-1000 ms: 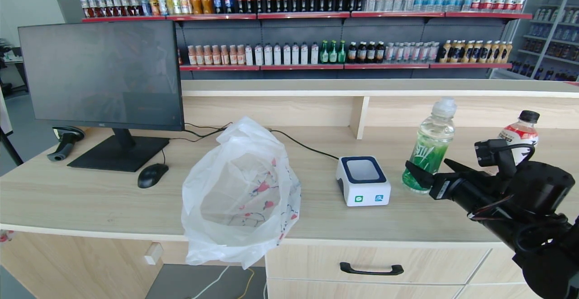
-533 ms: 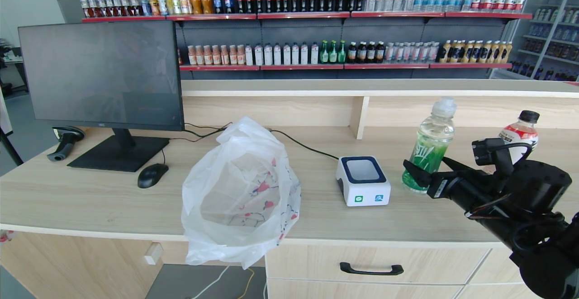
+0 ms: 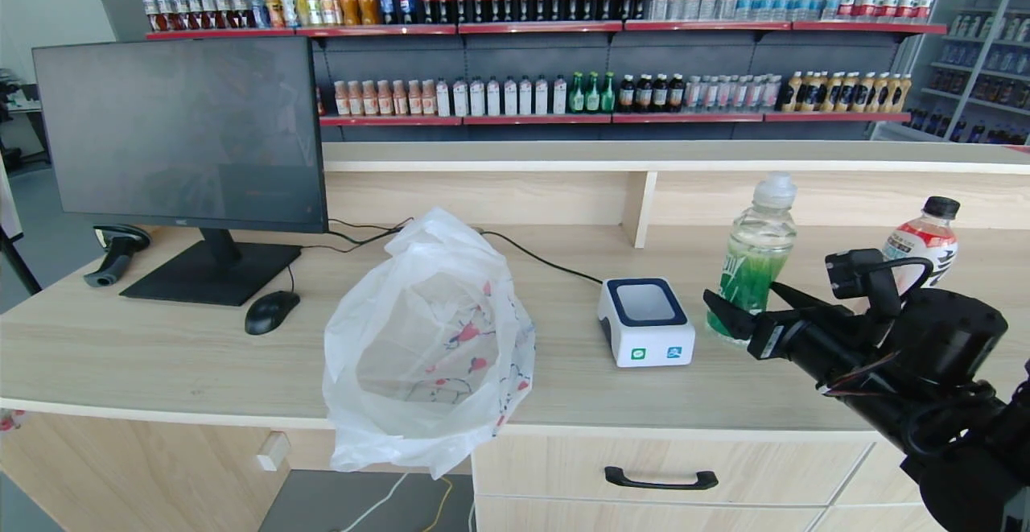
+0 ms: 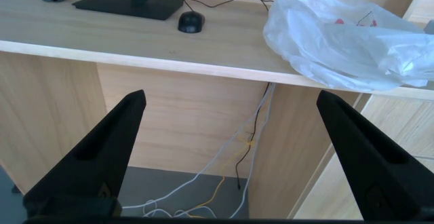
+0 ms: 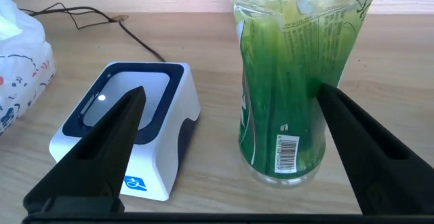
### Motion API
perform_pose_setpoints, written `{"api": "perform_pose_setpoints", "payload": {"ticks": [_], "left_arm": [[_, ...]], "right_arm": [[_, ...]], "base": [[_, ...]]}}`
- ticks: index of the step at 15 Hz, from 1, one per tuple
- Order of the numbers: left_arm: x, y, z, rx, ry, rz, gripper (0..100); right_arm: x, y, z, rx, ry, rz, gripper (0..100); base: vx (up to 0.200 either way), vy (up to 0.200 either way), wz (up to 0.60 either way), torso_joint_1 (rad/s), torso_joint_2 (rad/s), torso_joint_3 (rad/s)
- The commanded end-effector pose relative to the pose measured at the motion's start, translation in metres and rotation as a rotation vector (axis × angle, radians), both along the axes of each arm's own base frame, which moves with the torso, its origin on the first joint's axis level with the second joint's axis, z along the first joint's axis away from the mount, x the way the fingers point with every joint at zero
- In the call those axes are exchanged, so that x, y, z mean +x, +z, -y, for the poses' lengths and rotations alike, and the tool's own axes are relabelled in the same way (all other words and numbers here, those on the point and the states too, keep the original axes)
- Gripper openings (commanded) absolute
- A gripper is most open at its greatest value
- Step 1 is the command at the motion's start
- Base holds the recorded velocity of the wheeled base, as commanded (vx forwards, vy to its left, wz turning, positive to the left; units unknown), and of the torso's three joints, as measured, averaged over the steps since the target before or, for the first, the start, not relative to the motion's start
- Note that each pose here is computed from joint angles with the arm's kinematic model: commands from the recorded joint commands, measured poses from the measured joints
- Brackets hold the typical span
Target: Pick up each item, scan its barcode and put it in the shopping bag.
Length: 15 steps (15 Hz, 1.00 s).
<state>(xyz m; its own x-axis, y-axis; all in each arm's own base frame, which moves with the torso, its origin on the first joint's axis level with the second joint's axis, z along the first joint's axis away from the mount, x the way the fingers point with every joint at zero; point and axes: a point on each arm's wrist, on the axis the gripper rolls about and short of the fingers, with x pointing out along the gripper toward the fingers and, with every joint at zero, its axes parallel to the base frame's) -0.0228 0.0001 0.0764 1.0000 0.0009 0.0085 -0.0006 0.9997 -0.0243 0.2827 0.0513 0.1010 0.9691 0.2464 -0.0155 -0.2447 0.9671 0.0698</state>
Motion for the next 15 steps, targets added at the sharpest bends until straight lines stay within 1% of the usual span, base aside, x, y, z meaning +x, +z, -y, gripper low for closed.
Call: {"api": "perform_pose_setpoints", "payload": {"ticks": [1, 15], "left_arm": [[0.0, 0.0, 0.0, 0.0, 0.001, 0.001, 100], [0.0, 0.0, 0.0, 0.0, 0.001, 0.001, 100]], "right_arm": [[-0.002, 0.002, -0.002, 0.001, 0.009, 0.005, 100], [-0.006, -0.001, -0.022, 0.002, 0.079, -0.005, 100]], "base": [[0.0, 0.0, 0.0, 0.0, 0.0, 0.0], [0.0, 0.0, 0.0, 0.0, 0.0, 0.0]]}}
